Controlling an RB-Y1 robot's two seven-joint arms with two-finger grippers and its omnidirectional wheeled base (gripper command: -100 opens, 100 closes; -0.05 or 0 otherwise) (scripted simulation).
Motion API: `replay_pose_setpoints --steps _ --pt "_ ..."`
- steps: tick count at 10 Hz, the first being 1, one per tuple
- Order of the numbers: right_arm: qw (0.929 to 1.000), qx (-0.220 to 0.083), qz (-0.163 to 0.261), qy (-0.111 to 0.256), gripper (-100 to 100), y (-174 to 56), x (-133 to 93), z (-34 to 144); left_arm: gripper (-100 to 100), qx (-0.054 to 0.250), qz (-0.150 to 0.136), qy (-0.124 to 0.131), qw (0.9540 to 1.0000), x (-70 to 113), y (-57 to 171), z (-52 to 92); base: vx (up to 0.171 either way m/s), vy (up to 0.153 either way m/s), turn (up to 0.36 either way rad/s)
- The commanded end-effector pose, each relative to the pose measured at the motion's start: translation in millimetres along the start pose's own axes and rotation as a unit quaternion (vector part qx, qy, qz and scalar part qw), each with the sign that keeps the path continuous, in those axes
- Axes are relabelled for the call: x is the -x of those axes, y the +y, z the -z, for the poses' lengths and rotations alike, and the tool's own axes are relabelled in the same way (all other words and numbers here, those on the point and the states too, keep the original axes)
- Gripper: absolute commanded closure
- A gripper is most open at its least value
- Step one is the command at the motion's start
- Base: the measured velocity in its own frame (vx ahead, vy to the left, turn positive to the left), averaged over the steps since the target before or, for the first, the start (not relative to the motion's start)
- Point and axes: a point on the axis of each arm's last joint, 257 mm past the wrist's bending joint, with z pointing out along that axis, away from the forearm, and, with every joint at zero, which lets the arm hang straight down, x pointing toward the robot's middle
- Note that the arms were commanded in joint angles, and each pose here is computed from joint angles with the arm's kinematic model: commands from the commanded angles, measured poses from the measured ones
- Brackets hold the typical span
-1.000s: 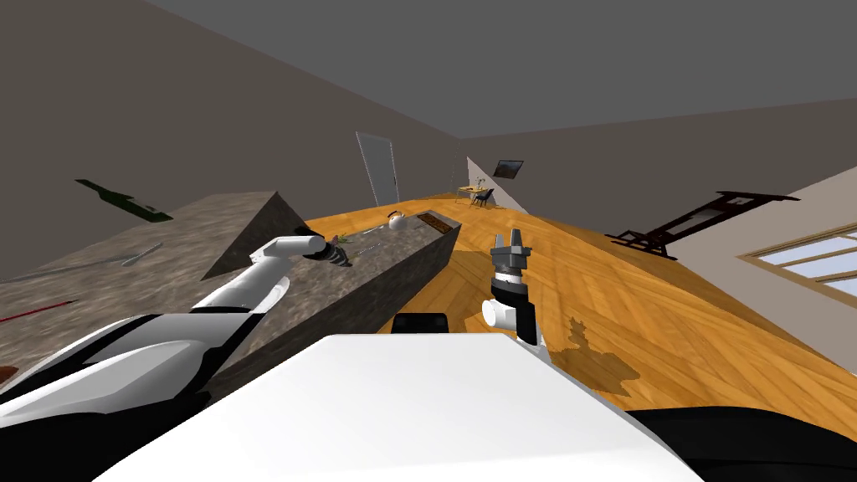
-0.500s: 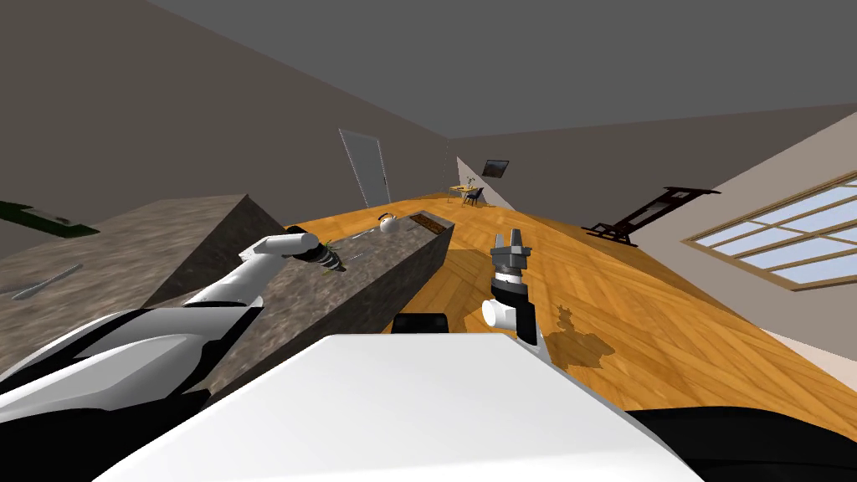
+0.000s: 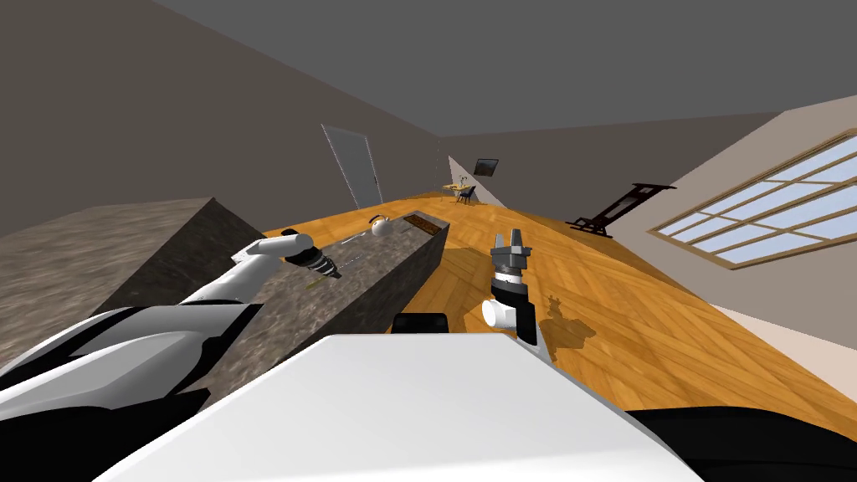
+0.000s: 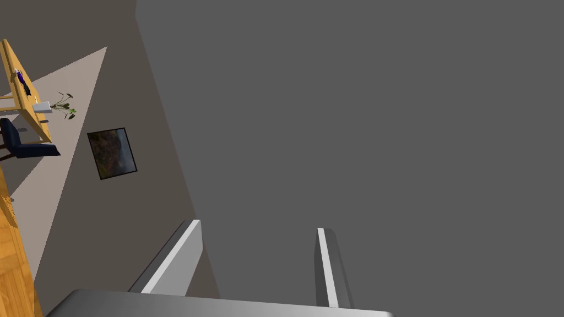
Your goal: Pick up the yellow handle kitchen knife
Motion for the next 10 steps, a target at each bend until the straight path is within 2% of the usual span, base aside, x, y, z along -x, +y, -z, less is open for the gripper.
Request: replay_pose_setpoints --steps 1,2,4,5,6,7,8,9,10 --pt "1.0 0.0 0.0 0.0 0 0.0 0.0 0.0 -100 0.024 0.016 -0.011 0.9995 12.3 7.9 -2.4 0.05 0.018 -0.2" --pt "1.0 0.0 0.0 0.0 0 0.0 0.0 0.0 -100 0.024 0.016 -0.011 0.9995 12.3 7.9 -2.4 0.047 0.017 -0.059" --pt "1.0 0.0 0.0 0.0 0 0.0 0.0 0.0 -100 0.05 0.034 -0.021 0.9979 24.9 17.6 -4.7 0.05 0.009 -0.113" --pt "1.0 0.0 0.0 0.0 0 0.0 0.0 0.0 -100 0.04 0.029 -0.017 0.9986 21.6 12.9 -4.2 0.0 0.0 0.0" --pt "1.0 0.0 0.0 0.0 0 0.0 0.0 0.0 0 0.043 0.03 -0.018 0.9985 22.6 13.8 -4.3 0.0 0.0 0.0" --pt "1.0 0.0 0.0 0.0 0 0.0 0.0 0.0 -100 0.043 0.029 -0.017 0.9985 23.9 18.8 -19.2 0.0 0.0 0.0" --pt "1.0 0.0 0.0 0.0 0 0.0 0.0 0.0 -100 0.043 0.029 -0.017 0.9985 24.5 20.6 -24.2 0.0 0.0 0.0" --pt "1.0 0.0 0.0 0.0 0 0.0 0.0 0.0 -100 0.044 0.029 -0.018 0.9985 22.0 20.1 -20.0 0.0 0.0 0.0" --pt "1.0 0.0 0.0 0.0 0 0.0 0.0 0.0 100 0.043 0.029 -0.017 0.9985 21.7 20.1 -20.9 0.0 0.0 0.0"
